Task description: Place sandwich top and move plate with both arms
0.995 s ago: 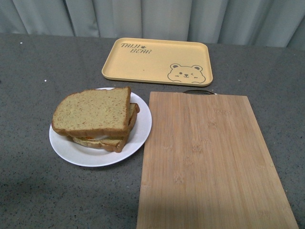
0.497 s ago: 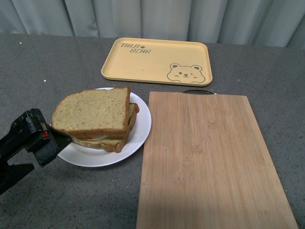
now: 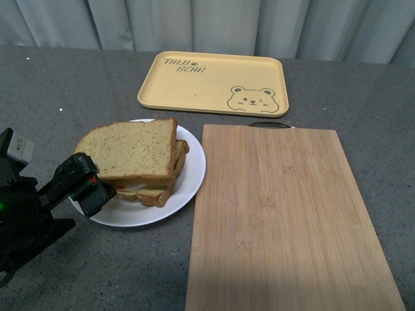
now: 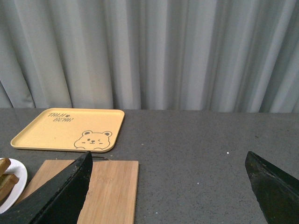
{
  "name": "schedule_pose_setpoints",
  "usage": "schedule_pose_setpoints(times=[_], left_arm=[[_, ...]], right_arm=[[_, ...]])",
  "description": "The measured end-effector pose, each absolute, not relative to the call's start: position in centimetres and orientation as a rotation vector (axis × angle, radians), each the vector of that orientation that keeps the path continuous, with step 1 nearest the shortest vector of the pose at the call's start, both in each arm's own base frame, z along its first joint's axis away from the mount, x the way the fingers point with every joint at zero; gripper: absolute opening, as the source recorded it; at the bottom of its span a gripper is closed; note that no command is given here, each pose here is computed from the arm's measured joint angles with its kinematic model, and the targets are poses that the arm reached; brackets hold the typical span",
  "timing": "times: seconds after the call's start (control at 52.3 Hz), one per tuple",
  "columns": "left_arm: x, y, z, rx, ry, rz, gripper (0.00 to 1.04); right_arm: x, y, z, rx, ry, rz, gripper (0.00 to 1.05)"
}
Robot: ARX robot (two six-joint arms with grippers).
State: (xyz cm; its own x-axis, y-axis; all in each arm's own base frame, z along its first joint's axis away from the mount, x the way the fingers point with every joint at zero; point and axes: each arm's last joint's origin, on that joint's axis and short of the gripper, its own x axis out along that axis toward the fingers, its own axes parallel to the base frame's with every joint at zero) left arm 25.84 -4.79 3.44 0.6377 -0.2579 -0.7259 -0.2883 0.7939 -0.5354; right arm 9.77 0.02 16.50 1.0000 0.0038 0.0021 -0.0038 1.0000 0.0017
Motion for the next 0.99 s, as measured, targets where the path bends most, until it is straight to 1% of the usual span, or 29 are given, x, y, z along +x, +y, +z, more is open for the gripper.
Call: schedule_pose_setpoints(times=[0.363,0.44,0.516,0.574,0.784,0.995], left_arm=[[26.9,-4.2,2.6,-0.768,0.92,0.048,0.23],[27.2,-4.0,2.7,-0.804,0.914,0.044,0.14],[27.5,-3.7,3.1,-0.832,0.9,0.035,0.07],[27.6,-3.6,3.4,-0.857,0.889,0.026,0.04],[26.9,-3.6,4.5,-0.995,0.864,-0.055,0.04],[27.2,-4.2,6.9,-1.188,0.785,-0.18,0.04]], right_arm=[[9.8,0.0,16.5,0.002,-0.002,0.004,0.95],[9.8,0.0,16.5,0.002,-0.002,0.004,0.95],[9.8,0.0,16.5,0.002,-0.002,0.003,0.95],[9.8,0.0,16.5,0.002,-0.002,0.004,0.95],[9.8,0.0,16.5,0.002,-0.002,0.004,0.95],[9.8,0.0,16.5,0.002,-0.002,0.004,0.95]])
